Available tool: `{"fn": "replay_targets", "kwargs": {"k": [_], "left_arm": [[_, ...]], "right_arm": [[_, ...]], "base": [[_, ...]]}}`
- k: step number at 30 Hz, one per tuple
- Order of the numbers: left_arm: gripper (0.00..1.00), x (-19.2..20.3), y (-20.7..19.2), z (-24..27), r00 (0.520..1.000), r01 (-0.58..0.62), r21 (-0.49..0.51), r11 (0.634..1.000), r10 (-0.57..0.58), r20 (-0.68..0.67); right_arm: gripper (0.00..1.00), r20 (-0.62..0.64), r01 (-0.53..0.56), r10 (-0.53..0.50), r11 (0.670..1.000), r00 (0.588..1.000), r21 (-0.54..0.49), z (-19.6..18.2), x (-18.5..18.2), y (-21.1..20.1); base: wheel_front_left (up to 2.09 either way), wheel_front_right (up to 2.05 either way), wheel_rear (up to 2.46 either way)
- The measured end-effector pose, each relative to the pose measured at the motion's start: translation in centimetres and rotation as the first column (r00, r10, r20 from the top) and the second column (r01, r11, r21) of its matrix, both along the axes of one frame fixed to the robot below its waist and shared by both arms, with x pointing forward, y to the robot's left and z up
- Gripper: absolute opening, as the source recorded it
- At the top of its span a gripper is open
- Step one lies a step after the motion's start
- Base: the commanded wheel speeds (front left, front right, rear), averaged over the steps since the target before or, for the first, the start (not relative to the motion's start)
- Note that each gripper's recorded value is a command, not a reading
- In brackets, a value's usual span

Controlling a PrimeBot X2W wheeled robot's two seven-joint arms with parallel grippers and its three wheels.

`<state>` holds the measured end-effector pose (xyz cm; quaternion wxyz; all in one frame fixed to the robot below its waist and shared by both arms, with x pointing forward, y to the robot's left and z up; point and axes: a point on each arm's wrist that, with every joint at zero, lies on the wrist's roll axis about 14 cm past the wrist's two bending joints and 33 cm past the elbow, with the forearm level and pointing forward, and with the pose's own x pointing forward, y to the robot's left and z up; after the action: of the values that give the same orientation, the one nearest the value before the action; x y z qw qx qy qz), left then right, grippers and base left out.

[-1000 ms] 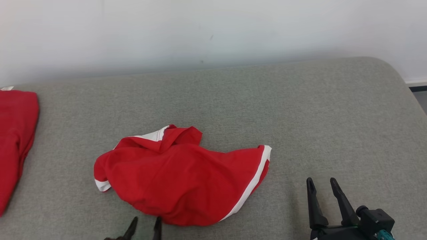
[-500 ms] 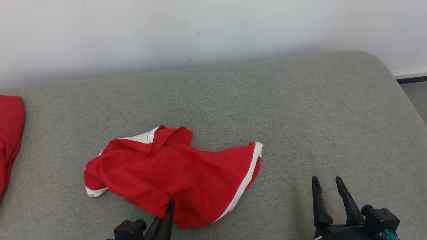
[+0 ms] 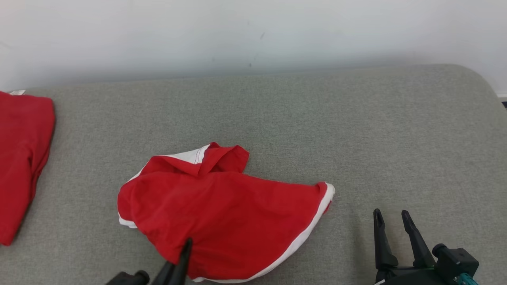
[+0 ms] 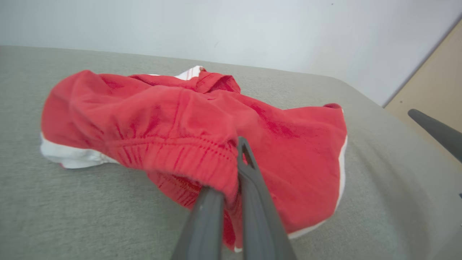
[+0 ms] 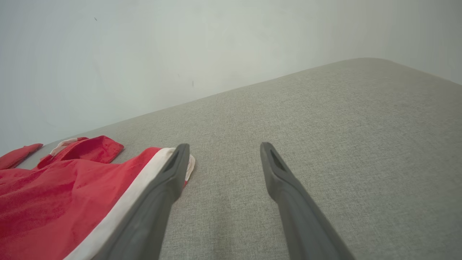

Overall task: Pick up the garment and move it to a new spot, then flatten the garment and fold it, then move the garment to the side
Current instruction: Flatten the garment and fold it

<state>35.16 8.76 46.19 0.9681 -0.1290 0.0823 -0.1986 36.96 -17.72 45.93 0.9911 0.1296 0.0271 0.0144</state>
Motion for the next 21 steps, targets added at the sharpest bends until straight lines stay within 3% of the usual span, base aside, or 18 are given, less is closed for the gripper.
{"fn": "replay_targets", "kwargs": {"k": [2,5,13,21], "left_arm": [[0.00,0.4,1.0,0.9,0.999,-0.033,0.001,0.999,0.033,0.019],[0.00,1.0,2.4,0.9,0.998,-0.046,0.080,0.996,0.043,0.035],[0.00,5.2,1.3,1.6,0.995,-0.012,0.133,0.991,-0.001,0.099],[0.00,8.1,3.3,-2.7,0.999,-0.034,0.204,0.978,0.032,0.010]], "right_arm": [[1.00,-0.003,-0.006,0.006,1.000,1.000,0.002,-0.1,0.2,0.2],[1.00,-0.005,-0.017,0.017,1.000,1.000,0.004,-0.2,0.6,0.6],[1.00,-0.004,0.027,-0.027,0.999,1.000,-0.018,-0.1,0.1,-1.0],[1.00,-0.008,0.090,-0.090,0.995,0.996,-0.034,-0.1,-1.1,-3.1]], "base": [[0.00,0.00,0.00],[0.00,0.00,0.00],[0.00,0.00,0.00],[0.00,0.00,0.00]]}}
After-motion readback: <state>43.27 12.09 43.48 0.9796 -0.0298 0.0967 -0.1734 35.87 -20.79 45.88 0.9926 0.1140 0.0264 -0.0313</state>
